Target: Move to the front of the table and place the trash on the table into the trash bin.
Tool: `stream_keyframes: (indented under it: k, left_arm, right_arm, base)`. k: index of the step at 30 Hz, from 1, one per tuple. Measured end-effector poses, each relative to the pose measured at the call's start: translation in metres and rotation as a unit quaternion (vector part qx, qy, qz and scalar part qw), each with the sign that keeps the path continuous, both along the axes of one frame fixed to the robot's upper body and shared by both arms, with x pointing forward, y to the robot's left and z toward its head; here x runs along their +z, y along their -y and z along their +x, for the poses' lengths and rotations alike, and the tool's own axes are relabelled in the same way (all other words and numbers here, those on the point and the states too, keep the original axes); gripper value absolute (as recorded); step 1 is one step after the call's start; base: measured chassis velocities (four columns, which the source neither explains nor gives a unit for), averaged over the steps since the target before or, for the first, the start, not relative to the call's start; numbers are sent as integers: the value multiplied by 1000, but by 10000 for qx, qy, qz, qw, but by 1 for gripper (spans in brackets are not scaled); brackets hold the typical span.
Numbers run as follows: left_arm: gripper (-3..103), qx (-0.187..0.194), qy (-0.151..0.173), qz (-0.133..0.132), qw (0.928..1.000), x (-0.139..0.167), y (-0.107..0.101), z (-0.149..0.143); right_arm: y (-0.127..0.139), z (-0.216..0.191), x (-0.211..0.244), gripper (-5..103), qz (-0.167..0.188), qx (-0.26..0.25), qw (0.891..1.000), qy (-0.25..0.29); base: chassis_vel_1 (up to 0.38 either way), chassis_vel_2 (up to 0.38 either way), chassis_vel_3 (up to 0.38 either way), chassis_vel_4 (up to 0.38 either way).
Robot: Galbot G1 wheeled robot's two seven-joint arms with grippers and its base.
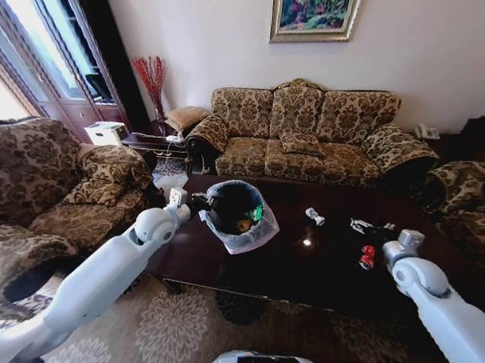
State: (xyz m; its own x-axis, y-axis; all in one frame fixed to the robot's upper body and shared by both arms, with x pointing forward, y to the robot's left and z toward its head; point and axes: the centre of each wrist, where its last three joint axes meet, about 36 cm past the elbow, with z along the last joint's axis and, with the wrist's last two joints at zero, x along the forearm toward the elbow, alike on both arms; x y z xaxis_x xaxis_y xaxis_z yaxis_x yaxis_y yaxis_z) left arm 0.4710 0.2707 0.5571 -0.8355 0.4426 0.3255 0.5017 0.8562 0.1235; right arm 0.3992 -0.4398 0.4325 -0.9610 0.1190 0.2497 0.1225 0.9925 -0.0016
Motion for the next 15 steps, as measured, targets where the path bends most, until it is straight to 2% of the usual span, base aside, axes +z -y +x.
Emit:
stream_keyframes:
  k: [8,12,15]
  left_arm:
    - [2,17,0,19,10000,-2,-6,-9]
    - [2,11,-8,5,10000,-3,-5,-11]
    - [2,2,8,-24,10000,-3,-3,-11]
  right_arm:
    - [-12,8,-15,100,-73,25,10000,-62]
    - [-15,24,-25,100,17,-52,9999,-102]
    - [-17,33,-42,100,136,-250,9993,-223]
  base:
    - [-156,133,144,-165]
    - [-148,151,151,-165]
    - [-56,83,70,-26]
